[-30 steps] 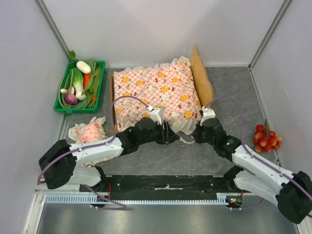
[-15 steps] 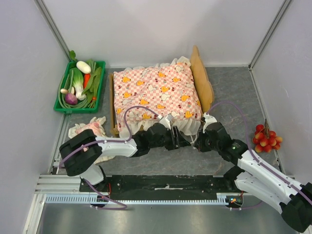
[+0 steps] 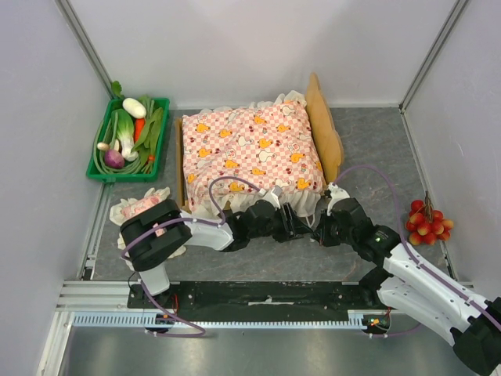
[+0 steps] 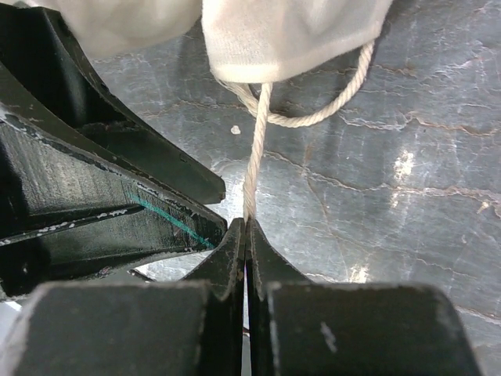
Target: Set up the pet bed
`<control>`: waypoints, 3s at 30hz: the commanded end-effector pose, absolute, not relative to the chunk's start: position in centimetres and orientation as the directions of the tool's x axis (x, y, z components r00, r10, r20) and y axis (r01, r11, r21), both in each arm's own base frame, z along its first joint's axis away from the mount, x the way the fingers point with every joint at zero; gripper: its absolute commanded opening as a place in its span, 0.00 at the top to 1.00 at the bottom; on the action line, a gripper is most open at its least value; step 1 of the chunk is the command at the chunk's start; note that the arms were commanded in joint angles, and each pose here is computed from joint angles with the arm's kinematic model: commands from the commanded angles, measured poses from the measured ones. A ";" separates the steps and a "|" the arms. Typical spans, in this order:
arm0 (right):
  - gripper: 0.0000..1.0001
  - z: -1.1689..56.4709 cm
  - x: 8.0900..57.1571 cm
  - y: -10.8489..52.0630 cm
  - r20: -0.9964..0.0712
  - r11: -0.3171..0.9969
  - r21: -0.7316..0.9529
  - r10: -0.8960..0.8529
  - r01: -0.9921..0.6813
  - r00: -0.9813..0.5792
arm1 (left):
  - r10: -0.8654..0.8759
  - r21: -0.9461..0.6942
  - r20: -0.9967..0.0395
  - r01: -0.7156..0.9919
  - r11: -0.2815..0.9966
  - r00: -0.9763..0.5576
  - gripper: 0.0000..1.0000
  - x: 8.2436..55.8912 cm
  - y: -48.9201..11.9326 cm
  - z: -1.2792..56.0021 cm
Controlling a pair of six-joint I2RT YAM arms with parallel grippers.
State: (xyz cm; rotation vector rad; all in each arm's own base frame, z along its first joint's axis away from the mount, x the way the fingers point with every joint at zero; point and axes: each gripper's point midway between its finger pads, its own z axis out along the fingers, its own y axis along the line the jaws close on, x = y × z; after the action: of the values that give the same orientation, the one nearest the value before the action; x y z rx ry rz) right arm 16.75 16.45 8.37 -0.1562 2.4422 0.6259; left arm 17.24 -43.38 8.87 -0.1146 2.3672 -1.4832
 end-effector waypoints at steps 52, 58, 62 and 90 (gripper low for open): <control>1.00 10.3 17.1 16.4 -0.636 0.868 0.433 0.104 -0.242 -0.765 | -0.255 -0.929 -0.157 0.055 0.366 -0.954 0.81 16.4 -47.0 10.9; 1.00 10.6 17.3 16.6 -0.645 0.860 0.448 0.122 -0.245 -0.754 | -0.247 -0.924 -0.162 0.059 0.378 -0.955 0.98 16.3 -46.8 10.4; 0.68 11.2 17.3 16.3 -0.650 0.867 0.437 0.120 -0.240 -0.750 | -0.248 -0.920 -0.180 0.073 0.386 -0.952 0.98 16.7 -46.8 10.4; 0.52 3.9 23.9 14.3 -0.645 0.974 0.226 0.175 0.034 -0.743 | -0.184 -0.829 -0.348 0.210 0.518 -0.919 0.98 18.1 -43.2 9.9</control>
State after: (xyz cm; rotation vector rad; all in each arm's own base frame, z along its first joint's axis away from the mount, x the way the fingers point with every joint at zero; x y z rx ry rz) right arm 21.94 13.38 4.08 0.0755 2.4747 0.2142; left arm 17.79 -42.89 7.93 -0.0706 2.4251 -1.3471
